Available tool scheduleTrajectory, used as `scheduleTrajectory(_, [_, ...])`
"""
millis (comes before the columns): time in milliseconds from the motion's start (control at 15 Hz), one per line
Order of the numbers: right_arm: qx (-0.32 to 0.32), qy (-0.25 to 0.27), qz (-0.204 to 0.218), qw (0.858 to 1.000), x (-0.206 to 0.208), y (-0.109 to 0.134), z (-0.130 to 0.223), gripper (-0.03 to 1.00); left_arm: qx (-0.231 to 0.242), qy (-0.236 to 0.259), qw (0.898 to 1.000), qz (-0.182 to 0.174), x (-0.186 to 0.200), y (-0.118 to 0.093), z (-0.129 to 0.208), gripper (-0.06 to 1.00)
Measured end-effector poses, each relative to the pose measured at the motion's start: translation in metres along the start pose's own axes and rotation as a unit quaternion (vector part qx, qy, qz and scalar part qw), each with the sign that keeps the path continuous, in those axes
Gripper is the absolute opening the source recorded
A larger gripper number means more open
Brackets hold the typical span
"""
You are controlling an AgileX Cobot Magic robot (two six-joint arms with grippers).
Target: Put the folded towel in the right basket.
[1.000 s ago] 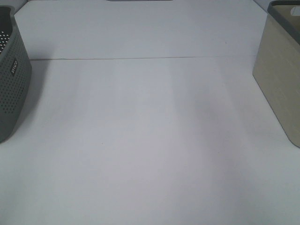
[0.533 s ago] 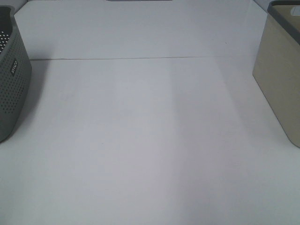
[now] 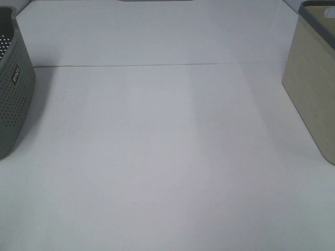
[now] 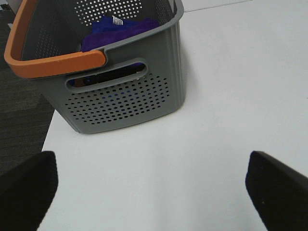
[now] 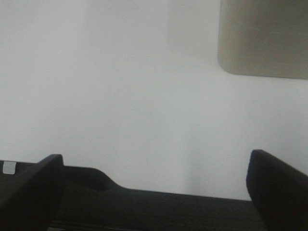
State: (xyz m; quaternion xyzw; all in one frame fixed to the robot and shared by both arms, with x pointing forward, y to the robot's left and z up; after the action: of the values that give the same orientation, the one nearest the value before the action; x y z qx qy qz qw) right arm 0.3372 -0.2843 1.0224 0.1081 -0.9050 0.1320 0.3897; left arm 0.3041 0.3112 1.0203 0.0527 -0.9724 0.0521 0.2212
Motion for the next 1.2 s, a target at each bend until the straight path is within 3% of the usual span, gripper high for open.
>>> scheduleTrajectory(200, [0.002,-0.036,0.016,0.999,-0.001,0.006,0.032,0.98,0.001,0.000,1.000,0.002,0.000,-0.001,0.000,0.99])
scheduleTrajectory(267, [0.003,-0.079,0.027,0.997,-0.001,0.010,0.044,0.98,0.010,0.001,1.000,0.009,0.000,-0.003,0.000,0.99])
scheduleTrajectory(400, [0.003,-0.117,0.036,0.992,0.002,0.011,0.046,0.98,0.021,0.002,1.000,0.016,0.000,-0.006,0.001,0.99])
scheduleTrajectory(1200, [0.002,-0.125,0.034,0.992,0.002,0.011,0.044,0.98,0.024,0.002,1.000,0.017,0.000,-0.006,0.001,0.99])
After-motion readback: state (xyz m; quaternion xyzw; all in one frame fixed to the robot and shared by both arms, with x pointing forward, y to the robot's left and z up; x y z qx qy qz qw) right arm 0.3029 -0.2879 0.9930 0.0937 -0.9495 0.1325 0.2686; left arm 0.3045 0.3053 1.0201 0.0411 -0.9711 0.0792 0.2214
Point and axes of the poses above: a point on each arm's last joint axis where the gripper is mounted, x pointing back along that axis away from the gripper, y along the wrist's bending axis when the last joint is at zero, z = x × y, the point moved 8 cm from there along -x, pointing out along that axis toward the gripper, and after that the axes turned 15 degrees about x, right-handed, at the moved point
